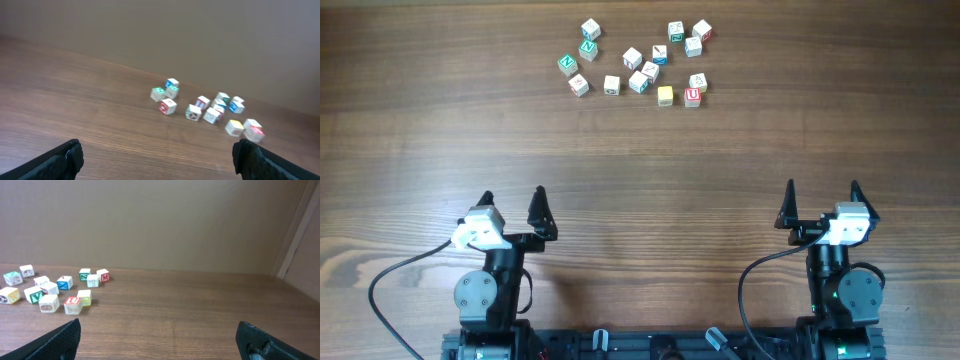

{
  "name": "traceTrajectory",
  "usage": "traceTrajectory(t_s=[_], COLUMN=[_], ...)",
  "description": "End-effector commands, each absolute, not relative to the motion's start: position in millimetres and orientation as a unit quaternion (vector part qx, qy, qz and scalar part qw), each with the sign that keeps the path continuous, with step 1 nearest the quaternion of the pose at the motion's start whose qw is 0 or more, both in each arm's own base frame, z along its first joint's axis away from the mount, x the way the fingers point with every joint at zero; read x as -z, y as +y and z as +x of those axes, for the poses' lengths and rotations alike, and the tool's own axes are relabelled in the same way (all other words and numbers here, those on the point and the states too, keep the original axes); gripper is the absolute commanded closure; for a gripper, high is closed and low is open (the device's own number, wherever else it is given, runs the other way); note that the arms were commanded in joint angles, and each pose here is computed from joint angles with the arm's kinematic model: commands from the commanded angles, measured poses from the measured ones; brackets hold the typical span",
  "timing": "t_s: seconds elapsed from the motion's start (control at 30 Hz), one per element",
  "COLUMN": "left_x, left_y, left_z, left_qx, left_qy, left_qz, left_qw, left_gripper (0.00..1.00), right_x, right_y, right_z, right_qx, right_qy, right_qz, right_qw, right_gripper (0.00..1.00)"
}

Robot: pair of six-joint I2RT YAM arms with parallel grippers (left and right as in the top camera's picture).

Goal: Form a horizontal line

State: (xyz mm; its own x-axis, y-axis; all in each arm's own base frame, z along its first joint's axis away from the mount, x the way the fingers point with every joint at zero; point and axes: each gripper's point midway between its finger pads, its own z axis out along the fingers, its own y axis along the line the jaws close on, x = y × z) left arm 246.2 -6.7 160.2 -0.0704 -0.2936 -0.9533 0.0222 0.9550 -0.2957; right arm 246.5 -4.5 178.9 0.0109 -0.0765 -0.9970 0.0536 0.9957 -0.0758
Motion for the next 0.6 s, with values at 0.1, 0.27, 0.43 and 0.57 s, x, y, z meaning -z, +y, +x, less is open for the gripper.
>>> traceTrajectory(t_s=[0.1, 0.27, 0.43, 0.57], left_x=[-181.3, -195.0, -210.8, -225.5], left_y=[-23.2, -23.3, -23.3, -23.3], left_z=[240.7, 233.3, 225.8, 222.0], left_qx=[0.146, 0.146, 0.146, 0.145], left_qy=[0.719, 0.727, 0.73, 0.736], left_qz=[-0.055, -0.057, -0.058, -0.059], left_qw=[0.677, 0.669, 0.665, 0.658], left_gripper=[0.0, 0.0, 0.0, 0.0], right_x=[-178.5, -178.5, -178.5, -178.5], right_y=[-7.5, -7.5, -7.5, -7.5], right_z=[246.6, 246.6, 246.6, 246.6], right_qx=[0.057, 0.057, 0.057, 0.057], right_qy=[0.702, 0.702, 0.702, 0.702], right_qz=[-0.006, -0.006, -0.006, -0.006], right_qw=[0.71, 0.71, 0.71, 0.71], right_gripper=[0.0, 0.0, 0.0, 0.0])
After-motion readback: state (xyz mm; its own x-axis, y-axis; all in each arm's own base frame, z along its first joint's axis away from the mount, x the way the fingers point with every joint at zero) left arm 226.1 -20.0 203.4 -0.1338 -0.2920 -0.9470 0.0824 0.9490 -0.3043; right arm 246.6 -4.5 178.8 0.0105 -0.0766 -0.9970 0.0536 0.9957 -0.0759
